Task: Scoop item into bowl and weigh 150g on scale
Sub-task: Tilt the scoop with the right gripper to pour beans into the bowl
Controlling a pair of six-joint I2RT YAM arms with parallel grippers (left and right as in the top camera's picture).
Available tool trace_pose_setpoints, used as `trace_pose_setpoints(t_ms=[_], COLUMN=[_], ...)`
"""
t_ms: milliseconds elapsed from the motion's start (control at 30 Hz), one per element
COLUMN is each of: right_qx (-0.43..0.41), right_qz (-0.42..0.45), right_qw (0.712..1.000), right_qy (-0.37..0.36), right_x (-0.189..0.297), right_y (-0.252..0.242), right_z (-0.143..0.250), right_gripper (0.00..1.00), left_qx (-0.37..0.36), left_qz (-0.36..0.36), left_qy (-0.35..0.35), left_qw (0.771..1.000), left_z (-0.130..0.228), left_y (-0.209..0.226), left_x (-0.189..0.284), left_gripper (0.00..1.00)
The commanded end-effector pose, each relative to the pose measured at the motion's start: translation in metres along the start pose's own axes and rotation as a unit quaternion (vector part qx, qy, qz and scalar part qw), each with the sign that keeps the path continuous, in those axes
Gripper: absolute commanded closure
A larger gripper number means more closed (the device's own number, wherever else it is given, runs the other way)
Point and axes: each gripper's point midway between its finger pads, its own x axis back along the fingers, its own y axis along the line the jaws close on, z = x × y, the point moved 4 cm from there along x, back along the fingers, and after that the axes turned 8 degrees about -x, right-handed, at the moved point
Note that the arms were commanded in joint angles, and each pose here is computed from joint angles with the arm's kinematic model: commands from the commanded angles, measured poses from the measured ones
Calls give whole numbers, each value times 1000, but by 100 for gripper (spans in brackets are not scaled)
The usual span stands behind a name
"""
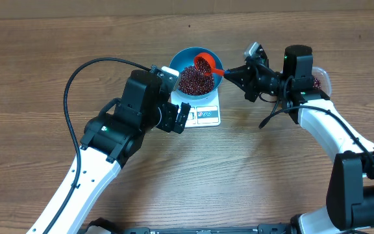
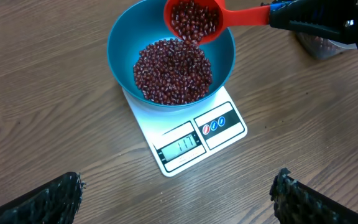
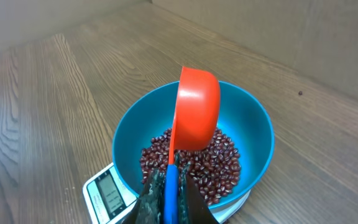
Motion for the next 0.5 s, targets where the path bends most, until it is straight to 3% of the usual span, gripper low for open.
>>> trace_pose_setpoints(t_ms=[0, 467], right_qx=[25, 63], right_qz=[8, 29], right_qw=[1000, 998], right_qy=[2, 10], right_x=[-1, -1], right_y=[-3, -8], right_z=[0, 2], right_gripper=[96, 96], left_qx=[8, 8], left_qz=[2, 2], left_qy=[-6, -6], left_qw=[1000, 1000], left_z=[-3, -3], left_y=[0, 0], left_x=[2, 2], left_gripper=[0, 0])
